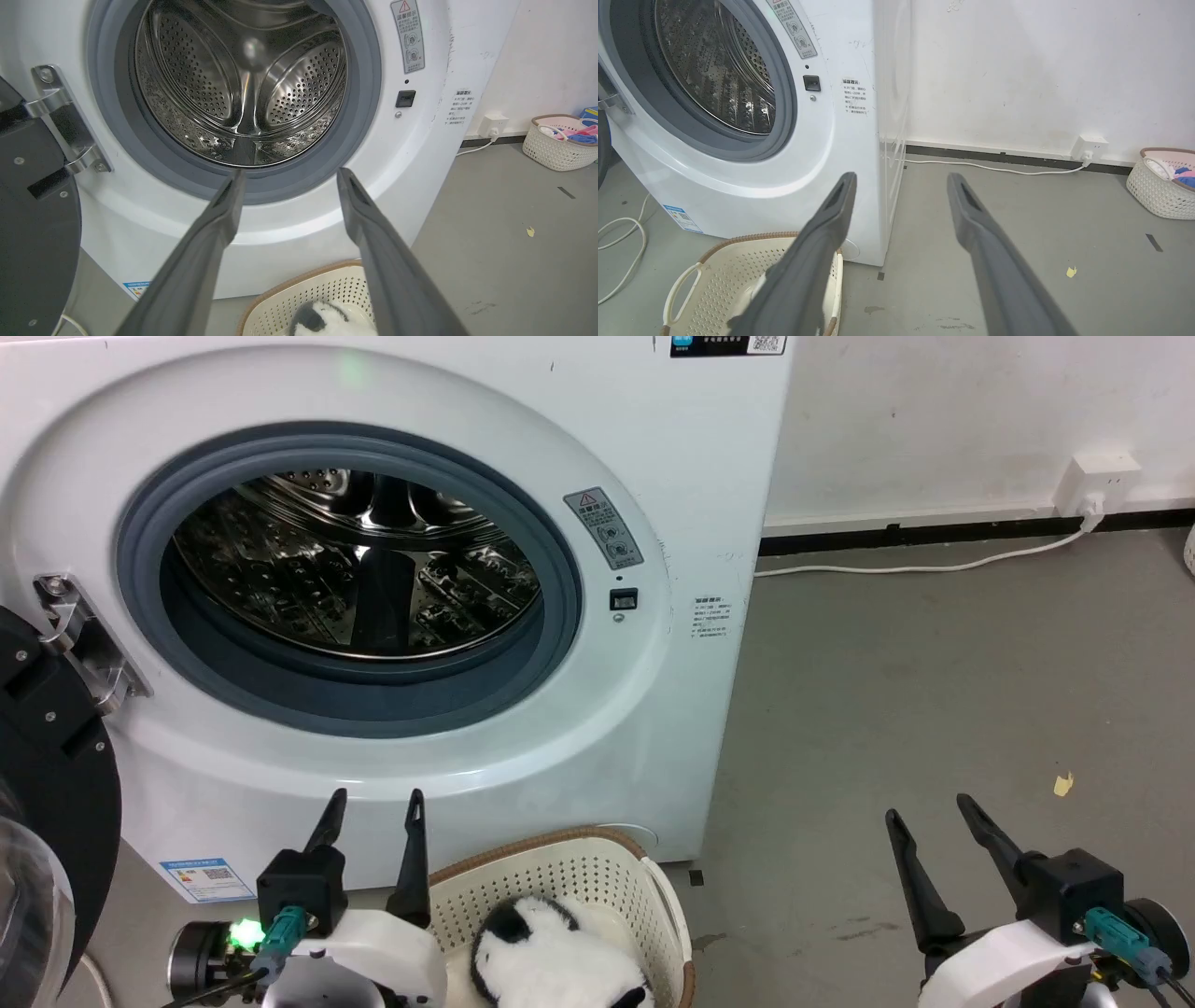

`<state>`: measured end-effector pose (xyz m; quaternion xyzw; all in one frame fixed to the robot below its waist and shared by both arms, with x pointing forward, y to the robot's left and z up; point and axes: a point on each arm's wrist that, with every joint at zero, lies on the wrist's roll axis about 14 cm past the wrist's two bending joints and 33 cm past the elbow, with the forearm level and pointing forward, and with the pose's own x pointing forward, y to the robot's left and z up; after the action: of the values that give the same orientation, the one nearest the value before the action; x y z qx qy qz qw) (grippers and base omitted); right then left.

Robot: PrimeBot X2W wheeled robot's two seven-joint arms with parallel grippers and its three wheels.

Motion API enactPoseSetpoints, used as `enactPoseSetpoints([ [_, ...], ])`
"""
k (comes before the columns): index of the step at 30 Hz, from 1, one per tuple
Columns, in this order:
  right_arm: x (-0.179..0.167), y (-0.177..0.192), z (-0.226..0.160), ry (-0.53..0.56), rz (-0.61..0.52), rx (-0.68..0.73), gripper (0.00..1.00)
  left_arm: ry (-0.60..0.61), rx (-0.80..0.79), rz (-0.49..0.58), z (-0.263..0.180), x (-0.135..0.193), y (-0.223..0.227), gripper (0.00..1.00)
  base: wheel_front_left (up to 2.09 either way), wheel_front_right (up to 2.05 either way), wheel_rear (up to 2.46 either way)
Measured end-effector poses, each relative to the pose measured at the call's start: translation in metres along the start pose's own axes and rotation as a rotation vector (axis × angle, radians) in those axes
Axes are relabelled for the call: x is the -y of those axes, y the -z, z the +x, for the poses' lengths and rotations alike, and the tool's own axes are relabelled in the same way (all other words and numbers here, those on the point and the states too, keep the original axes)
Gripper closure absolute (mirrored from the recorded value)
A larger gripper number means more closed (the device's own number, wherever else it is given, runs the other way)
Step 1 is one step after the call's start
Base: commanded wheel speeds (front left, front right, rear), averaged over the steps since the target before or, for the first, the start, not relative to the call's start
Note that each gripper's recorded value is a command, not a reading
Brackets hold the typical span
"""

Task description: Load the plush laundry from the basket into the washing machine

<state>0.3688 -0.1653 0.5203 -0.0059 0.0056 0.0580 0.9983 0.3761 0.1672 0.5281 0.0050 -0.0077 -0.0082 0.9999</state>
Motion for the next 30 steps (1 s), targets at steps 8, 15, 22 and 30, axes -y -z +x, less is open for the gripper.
enactPoseSetpoints([
  [8,0.004,0.003,0.0,0.013,0.02,-0.003,0.0,0.013,-0.026,-0.022,0.002,0.006,0.011,0.0,0.0,0.0,0.0],
  [15,0.01,0.008,-0.001,0.032,0.038,-0.011,0.0,0.035,-0.06,-0.048,0.009,0.017,0.023,0.0,0.0,0.0,0.0],
  [22,0.02,0.015,-0.003,0.063,0.058,-0.025,0.0,0.038,-0.102,-0.066,0.019,0.024,0.04,0.0,0.0,0.0,0.0],
  [30,0.034,0.026,-0.005,0.108,0.084,-0.046,0.0,0.068,-0.162,-0.092,0.032,0.039,0.062,0.0,0.0,0.0,0.0],
])
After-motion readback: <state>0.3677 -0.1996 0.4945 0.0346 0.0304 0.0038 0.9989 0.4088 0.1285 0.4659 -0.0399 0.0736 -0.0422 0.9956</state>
